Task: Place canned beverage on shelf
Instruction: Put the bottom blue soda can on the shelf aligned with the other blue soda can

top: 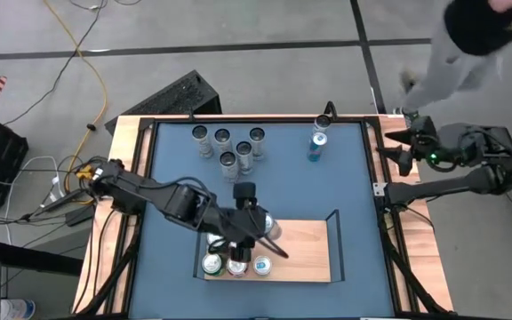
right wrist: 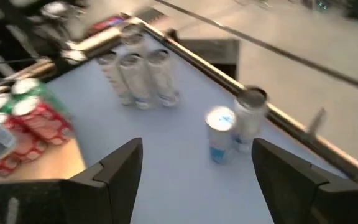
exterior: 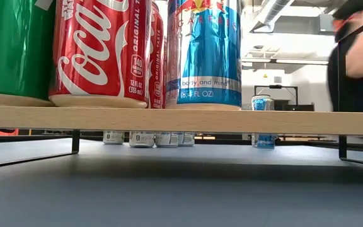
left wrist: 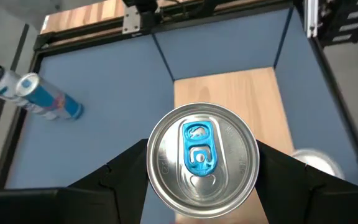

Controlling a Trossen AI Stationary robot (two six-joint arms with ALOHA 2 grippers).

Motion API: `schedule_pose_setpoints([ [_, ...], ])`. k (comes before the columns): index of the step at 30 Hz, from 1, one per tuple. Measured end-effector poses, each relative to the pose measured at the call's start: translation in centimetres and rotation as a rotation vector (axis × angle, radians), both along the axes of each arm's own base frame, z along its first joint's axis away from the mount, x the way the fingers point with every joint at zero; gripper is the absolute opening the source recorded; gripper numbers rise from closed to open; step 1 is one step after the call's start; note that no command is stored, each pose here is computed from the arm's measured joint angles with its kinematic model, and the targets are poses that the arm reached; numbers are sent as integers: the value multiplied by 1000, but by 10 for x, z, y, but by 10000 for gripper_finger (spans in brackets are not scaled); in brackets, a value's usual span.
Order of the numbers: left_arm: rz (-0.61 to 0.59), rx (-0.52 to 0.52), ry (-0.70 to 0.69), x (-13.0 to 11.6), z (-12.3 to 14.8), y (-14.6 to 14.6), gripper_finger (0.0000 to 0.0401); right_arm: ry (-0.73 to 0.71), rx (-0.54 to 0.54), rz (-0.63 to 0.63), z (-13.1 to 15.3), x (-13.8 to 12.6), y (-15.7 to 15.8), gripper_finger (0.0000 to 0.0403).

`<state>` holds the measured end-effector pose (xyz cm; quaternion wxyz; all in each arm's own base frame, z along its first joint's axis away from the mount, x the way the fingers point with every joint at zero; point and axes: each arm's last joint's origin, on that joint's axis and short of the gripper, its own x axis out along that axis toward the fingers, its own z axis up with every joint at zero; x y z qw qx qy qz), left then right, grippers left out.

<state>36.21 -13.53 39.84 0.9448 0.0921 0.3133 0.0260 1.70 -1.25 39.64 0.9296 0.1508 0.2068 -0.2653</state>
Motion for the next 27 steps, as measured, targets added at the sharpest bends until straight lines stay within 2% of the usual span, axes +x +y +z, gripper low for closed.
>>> schedule_pose_setpoints([
  [4, 36, -9, -13, -3, 0, -8, 227, -154, 13, 164, -7, 9, 4, 286],
  [8, 47, -23, -21, -4, 0, -10, 227, -309, 78, 320, -31, 20, 9, 286],
  [11, 34, -31, -9, -5, 0, -10, 227, -416, 130, 385, -50, 26, 11, 286],
  [16, 18, -22, 41, -4, -7, -11, 227, -492, 183, 382, -69, 20, 12, 286],
  [21, 8, 2, 67, 0, -14, -13, 227, -546, 182, 359, -70, 9, 11, 286],
  [27, 18, 4, 132, 13, -32, -10, 227, -503, 177, 312, -76, 6, 10, 286],
])
